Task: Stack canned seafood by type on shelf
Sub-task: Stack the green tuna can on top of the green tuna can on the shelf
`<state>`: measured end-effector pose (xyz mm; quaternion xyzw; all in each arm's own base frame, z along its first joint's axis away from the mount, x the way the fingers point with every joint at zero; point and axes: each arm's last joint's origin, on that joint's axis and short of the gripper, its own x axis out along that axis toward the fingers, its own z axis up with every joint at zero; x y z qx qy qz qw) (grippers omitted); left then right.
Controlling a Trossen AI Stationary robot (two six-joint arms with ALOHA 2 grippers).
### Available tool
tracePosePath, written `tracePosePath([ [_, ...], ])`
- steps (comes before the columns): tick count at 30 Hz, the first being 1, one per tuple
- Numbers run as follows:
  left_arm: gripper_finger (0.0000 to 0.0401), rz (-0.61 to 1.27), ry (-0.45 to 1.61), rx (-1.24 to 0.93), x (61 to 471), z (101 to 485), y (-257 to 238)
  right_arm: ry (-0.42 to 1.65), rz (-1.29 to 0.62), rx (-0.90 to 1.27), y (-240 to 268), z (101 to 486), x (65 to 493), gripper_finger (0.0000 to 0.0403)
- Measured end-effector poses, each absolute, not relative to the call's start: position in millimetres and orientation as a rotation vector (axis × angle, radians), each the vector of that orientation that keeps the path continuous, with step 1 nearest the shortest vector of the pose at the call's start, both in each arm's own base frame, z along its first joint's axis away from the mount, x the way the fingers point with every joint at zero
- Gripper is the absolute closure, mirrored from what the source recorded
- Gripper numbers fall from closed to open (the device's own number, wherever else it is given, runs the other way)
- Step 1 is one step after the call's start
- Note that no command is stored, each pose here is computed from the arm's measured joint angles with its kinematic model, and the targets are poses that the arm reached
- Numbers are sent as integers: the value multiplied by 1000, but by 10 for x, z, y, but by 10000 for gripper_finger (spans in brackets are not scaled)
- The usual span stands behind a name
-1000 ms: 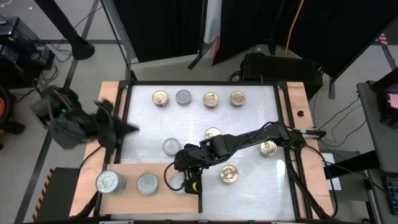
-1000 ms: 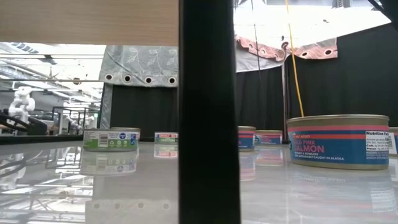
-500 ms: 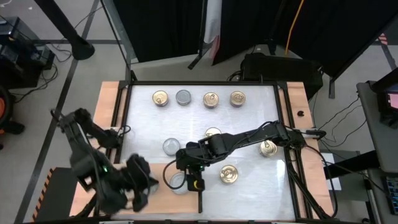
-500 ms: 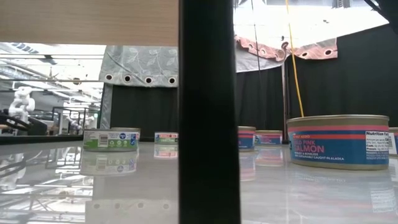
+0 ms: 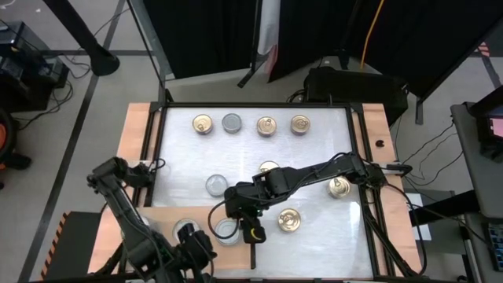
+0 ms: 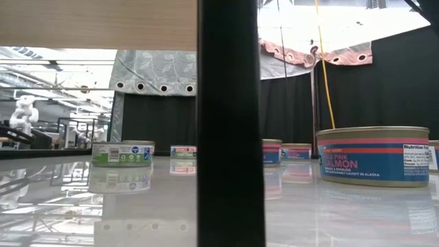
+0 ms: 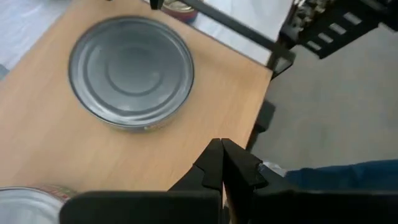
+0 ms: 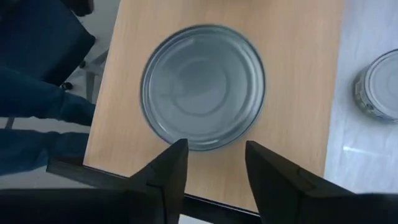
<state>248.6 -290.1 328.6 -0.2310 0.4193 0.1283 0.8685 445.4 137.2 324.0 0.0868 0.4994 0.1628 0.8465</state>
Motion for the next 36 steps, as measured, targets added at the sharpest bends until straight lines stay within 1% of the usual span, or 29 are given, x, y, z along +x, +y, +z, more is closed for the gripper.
tracePosePath([
  [3,396,301,887,-439,2511,3185,-2925,1049,383,146,1378,3237,4450,268],
  [6,396,336,897,-390,2500,3147,-2896,1042,434,59,1395,3231,4434,280],
  [9,380,362,901,-352,2466,3164,-2846,1053,467,-1,1406,3218,4409,283],
  [13,323,370,872,-292,2423,3212,-2805,1062,480,-24,1406,3211,4396,269],
  [18,242,346,902,-217,2477,3163,-2796,1033,500,-56,1406,3221,4414,226],
  [22,205,384,920,-201,2540,3099,-2757,1030,502,-62,1397,3221,4417,186],
  [25,195,394,923,-203,2566,3097,-2731,1021,508,-71,1403,3203,4437,162],
  [27,194,399,926,-203,2578,3096,-2716,1026,511,-78,1409,3165,4456,153],
  [31,193,398,932,-196,2562,3094,-2722,1045,521,-95,1434,3075,4490,149],
  [36,193,358,948,-202,2460,3105,-2809,1046,518,-99,1429,3070,4493,149],
])
